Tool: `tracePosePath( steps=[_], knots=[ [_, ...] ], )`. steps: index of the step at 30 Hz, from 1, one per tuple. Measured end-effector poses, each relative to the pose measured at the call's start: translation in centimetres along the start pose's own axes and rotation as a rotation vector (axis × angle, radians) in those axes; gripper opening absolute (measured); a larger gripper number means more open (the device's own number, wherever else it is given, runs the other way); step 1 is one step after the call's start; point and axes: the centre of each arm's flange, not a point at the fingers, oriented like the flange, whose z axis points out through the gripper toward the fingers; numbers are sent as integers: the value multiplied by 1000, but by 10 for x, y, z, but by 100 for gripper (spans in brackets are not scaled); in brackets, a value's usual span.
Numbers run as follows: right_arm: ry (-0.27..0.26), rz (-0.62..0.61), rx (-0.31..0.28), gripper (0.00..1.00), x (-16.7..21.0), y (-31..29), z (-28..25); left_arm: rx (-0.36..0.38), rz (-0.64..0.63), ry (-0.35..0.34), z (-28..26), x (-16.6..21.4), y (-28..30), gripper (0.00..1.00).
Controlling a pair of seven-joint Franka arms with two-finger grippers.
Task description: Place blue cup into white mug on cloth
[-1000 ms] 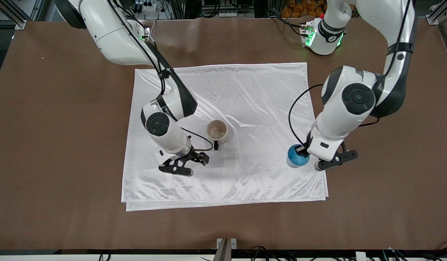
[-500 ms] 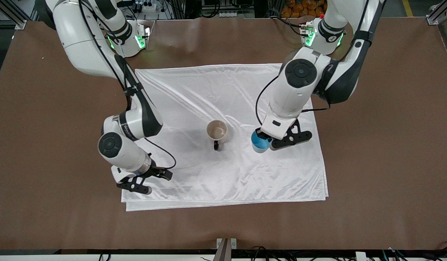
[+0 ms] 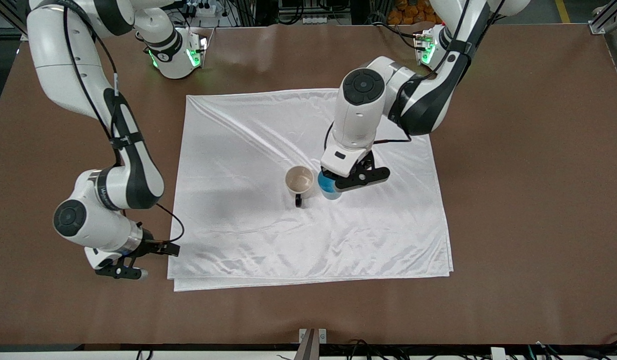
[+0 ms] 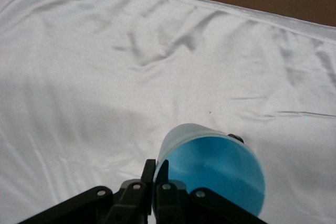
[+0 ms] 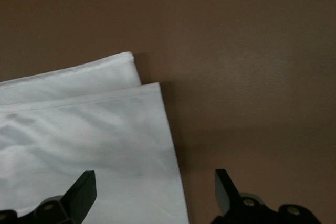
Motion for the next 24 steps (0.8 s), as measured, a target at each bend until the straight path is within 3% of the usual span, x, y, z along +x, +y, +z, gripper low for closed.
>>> tracePosePath(
  steps=[7,13,24],
  knots=[
    [-5,-36,-4,100,5,37,-2,0,21,-4,12,-9,17,4],
    [-47,-35,-6,100,2,50,-9,-12,36,2,9,-17,28,4],
    [-120,-50,-1,100,-11,42,-82,-26,34,-3,7,-19,34,4]
  ],
)
